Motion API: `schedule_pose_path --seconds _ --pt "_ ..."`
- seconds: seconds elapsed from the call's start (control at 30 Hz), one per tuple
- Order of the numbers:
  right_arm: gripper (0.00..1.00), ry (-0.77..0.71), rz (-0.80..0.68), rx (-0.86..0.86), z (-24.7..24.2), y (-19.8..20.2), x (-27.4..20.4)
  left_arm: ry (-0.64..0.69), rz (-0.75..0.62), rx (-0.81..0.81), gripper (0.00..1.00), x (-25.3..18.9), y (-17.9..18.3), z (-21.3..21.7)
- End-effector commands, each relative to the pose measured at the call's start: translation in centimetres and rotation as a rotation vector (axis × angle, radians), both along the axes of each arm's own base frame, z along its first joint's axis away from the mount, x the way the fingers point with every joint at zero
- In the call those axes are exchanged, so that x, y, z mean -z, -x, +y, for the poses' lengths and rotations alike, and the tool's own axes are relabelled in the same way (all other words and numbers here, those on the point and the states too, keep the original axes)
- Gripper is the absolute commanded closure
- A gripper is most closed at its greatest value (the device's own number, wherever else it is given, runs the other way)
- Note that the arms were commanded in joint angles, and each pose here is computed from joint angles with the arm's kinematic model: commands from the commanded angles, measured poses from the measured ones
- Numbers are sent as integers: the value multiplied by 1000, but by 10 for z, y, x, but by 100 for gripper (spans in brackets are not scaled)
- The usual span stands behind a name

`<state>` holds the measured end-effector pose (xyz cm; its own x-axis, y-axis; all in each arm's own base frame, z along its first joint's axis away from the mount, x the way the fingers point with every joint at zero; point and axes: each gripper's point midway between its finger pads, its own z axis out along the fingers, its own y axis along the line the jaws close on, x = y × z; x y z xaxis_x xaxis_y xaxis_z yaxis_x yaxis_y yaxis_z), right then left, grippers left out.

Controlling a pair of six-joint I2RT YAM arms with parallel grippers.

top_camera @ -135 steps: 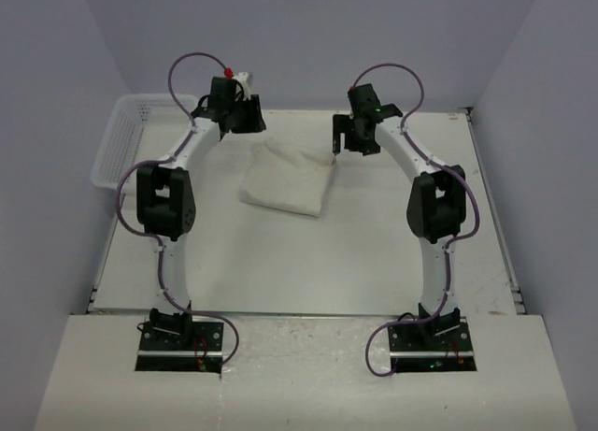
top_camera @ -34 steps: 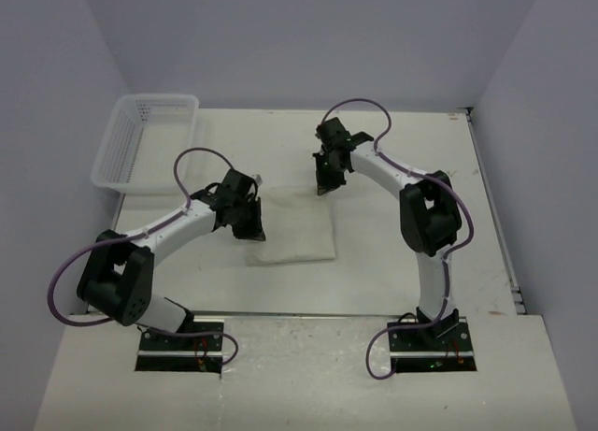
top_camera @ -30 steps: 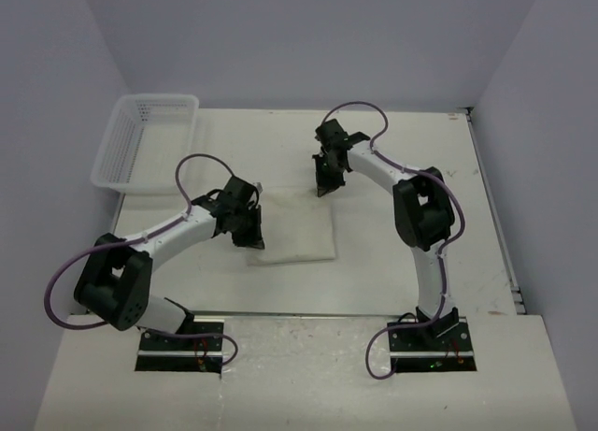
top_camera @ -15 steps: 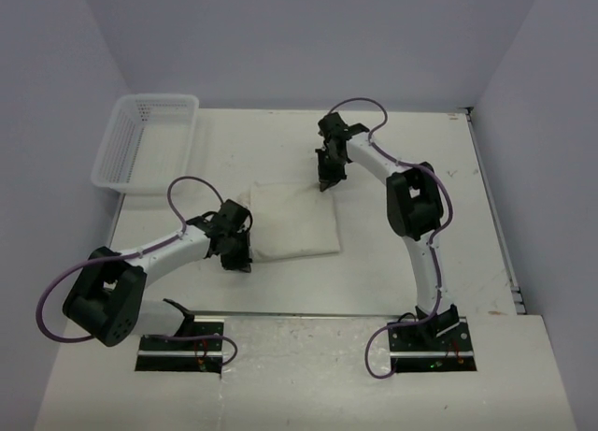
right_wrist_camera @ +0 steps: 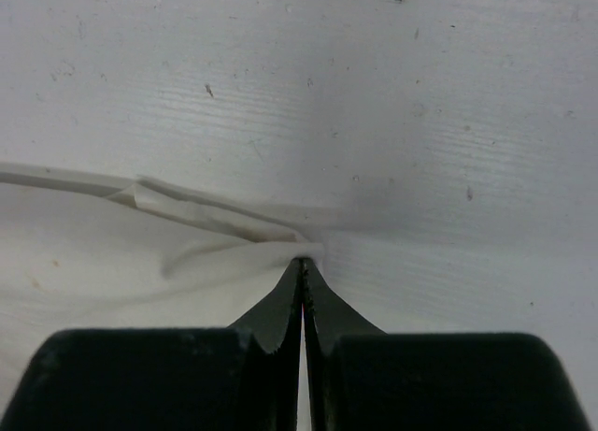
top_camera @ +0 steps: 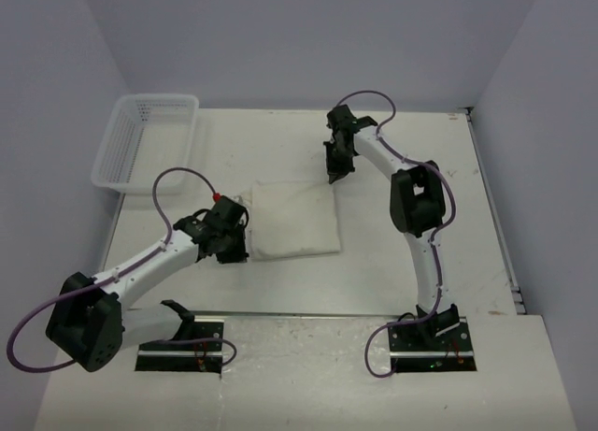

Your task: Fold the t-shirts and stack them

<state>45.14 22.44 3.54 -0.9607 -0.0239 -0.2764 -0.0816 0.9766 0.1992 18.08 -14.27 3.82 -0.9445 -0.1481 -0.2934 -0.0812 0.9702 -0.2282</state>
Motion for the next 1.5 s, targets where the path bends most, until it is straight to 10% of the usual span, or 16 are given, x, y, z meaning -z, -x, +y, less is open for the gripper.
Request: schedule_pose_path --seconds 0.0,0.57,1.0,1.37,1.47 --pt "100 -16 -195 -19 -3 -21 -78 6 -147 -7 100 -47 -30 -6" --pt "100 -131 -124 -46 -2 41 -67 59 -71 86 100 -17 -55 -43" --pt "100 -162 -160 -13 -10 62 -86 -7 65 15 100 34 -1 -9" --pt "100 -159 -248 32 -33 87 -106 76 -228 26 100 -80 -42 -23" --pt "79 -245 -215 13 -25 92 -105 118 -312 87 100 -110 -64 -40"
